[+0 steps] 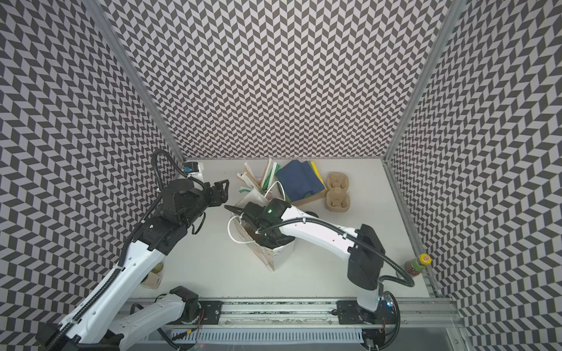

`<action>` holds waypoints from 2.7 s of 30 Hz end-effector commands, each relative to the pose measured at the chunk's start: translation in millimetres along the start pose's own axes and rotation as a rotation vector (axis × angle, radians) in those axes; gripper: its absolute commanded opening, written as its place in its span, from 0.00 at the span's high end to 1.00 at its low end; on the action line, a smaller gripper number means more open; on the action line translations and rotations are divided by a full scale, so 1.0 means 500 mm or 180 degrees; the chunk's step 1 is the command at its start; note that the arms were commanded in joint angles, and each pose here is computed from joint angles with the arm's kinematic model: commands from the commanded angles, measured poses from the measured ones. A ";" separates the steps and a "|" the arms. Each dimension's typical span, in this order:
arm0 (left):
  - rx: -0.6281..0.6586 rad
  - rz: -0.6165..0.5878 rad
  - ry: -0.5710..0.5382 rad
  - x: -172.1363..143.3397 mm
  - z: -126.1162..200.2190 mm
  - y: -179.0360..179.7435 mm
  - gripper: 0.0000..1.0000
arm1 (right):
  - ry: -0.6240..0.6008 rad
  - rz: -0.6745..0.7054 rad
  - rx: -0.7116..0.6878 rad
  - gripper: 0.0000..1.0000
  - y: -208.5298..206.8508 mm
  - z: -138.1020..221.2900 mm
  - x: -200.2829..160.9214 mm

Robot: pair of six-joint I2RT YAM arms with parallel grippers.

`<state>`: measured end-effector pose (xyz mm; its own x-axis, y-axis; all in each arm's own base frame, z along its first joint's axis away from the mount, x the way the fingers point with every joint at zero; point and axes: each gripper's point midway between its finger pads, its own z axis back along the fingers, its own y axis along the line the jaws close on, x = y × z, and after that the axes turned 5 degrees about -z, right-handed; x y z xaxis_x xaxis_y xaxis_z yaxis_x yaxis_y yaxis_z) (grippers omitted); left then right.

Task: Pack a coffee takeout order
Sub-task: Place the coffee cup in the cup tray.

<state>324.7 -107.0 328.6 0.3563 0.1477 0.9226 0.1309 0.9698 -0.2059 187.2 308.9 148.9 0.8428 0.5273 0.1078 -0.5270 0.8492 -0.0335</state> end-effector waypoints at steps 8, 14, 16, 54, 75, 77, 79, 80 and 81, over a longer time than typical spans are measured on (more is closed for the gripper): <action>0.0015 0.0041 -0.0039 0.003 0.000 0.005 0.24 | -0.0081 0.0013 0.0070 0.75 0.025 -0.007 0.035; 0.0010 0.0041 -0.0038 0.003 -0.001 0.004 0.24 | -0.0201 0.0009 0.0114 0.60 0.027 0.017 0.046; 0.0008 0.0041 -0.0038 0.003 -0.001 0.004 0.24 | -0.0227 0.0017 0.0141 0.54 0.029 0.024 0.048; 0.0017 0.0026 0.0019 -0.008 -0.010 0.004 0.24 | -0.0803 -0.0027 0.0196 0.01 0.013 0.137 0.086; 0.0112 0.0066 -0.0142 0.010 0.014 0.018 0.24 | -0.0858 0.0043 0.0285 0.01 0.080 0.145 0.086; 0.0144 0.0080 -0.0199 0.015 0.022 0.024 0.24 | -0.0912 0.0061 0.0325 0.01 0.088 0.160 0.086; 0.0154 0.0171 -0.0244 0.018 0.027 0.026 0.24 | -0.0994 0.0065 0.0330 0.01 0.092 0.174 0.090; 0.0161 0.0175 -0.0256 0.020 0.028 0.027 0.24 | -0.1036 0.0063 0.0332 0.01 0.092 0.183 0.092; 0.0165 0.0180 -0.0259 0.021 0.029 0.028 0.24 | -0.1082 0.0058 0.0342 0.01 0.092 0.193 0.095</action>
<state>318.3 -94.8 333.0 0.3195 0.1816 0.9300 0.0903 0.9712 -0.2207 189.9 364.6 229.9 0.7706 0.5176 0.3717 -0.5743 0.8169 0.0531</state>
